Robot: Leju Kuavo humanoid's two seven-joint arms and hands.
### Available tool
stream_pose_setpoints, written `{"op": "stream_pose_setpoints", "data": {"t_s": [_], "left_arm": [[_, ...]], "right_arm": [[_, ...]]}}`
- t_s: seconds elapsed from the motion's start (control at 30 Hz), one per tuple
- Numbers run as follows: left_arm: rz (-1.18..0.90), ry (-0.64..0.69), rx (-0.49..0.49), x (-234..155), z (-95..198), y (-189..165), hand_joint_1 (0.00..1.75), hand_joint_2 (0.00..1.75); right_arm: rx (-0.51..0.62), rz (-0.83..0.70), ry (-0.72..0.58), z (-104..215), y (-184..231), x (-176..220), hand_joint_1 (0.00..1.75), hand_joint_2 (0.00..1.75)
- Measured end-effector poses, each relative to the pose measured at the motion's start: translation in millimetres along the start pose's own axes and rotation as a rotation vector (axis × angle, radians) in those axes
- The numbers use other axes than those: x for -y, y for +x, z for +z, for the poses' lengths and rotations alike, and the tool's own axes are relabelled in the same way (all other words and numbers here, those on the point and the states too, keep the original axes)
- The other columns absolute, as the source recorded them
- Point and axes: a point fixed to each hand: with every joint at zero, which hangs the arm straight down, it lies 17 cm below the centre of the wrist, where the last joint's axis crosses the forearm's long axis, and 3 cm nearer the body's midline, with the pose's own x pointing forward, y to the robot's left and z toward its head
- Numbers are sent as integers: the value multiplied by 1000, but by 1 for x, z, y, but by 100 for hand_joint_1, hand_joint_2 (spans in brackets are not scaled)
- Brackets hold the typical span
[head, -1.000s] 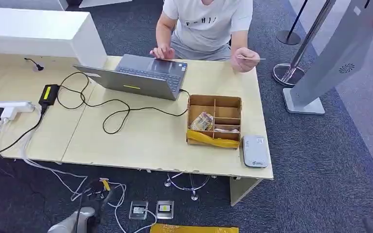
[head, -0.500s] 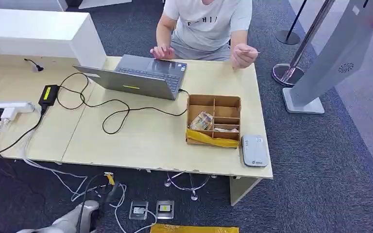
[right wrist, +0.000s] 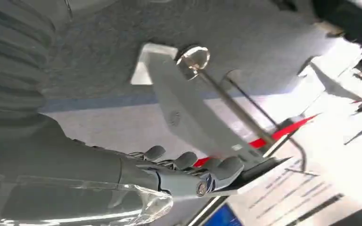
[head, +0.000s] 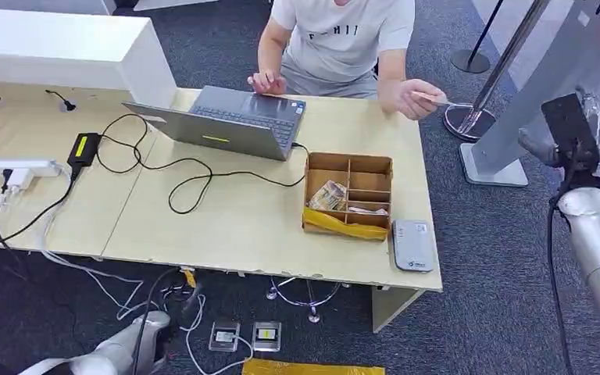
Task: Pass the card to the sensor for recognition and then transmit it.
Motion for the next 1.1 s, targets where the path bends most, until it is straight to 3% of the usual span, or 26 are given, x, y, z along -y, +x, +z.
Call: {"op": "stream_pose_setpoints", "data": {"t_s": [0.27,0.57,0.77,1.03,1.1], "left_arm": [[-10,0,2,0,0,0,0,0],[-22,-7,-26,1,1,1,0,0],[-28,-5,-25,0,1,2,0,0],[-45,-19,-33,3,1,-1,0,0],[-108,-57,-20,5,0,-33,0,0]], "right_arm": [[92,-12,66,-1,40,-29,0,175],[231,60,260,32,100,-142,0,175],[241,65,336,58,101,-186,0,175],[250,124,343,68,94,-199,0,175],[191,146,316,68,79,-197,0,175]]}}
